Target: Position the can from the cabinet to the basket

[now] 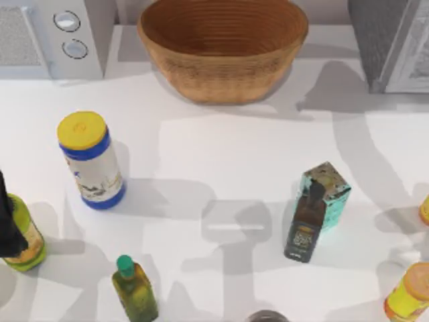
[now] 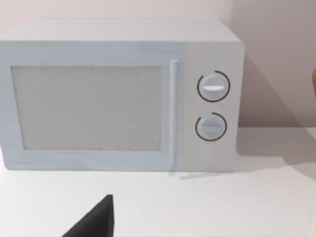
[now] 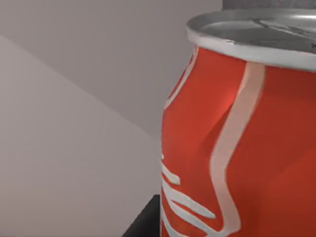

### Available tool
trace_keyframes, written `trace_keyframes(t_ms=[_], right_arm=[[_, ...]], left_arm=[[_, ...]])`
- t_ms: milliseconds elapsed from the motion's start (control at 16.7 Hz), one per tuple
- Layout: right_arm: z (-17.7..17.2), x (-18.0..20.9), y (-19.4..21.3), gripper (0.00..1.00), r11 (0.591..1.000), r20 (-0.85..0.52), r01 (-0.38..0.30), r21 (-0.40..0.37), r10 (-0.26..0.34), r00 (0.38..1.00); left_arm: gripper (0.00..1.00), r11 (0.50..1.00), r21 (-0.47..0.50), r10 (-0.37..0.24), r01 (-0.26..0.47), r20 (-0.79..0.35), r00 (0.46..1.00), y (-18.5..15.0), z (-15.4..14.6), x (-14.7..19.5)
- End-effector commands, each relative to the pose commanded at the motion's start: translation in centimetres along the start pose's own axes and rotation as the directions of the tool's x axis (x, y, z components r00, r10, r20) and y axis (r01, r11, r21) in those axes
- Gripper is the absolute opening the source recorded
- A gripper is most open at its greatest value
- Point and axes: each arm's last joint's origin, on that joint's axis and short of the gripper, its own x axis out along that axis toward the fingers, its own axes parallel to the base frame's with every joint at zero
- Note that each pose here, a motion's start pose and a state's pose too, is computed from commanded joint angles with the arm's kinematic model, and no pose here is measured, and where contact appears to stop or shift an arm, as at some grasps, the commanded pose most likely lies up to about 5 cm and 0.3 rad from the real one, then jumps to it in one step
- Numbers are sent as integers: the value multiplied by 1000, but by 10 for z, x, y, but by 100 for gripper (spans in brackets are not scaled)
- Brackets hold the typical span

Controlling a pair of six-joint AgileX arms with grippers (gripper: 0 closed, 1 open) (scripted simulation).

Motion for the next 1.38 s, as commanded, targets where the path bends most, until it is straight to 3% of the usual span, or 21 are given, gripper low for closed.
trace_keyframes(t_ms=[360,720,960,1380], right_arm=[[-30,95,109,0,1000,2,-2,4,2,1000],[-89,134,192,0,1000,1,-3,8,3,1000],[-105,139,211,0,1000,4,-3,12,3,1000],[-112,144,209,0,1000,-9,-2,3,2,1000]], left_arm=[[100,1000,0,0,0,0,1000,0,0,0],[100,1000,0,0,0,0,1000,0,0,0],[100,1000,0,0,0,0,1000,0,0,0],[100,1000,0,0,0,0,1000,0,0,0]])
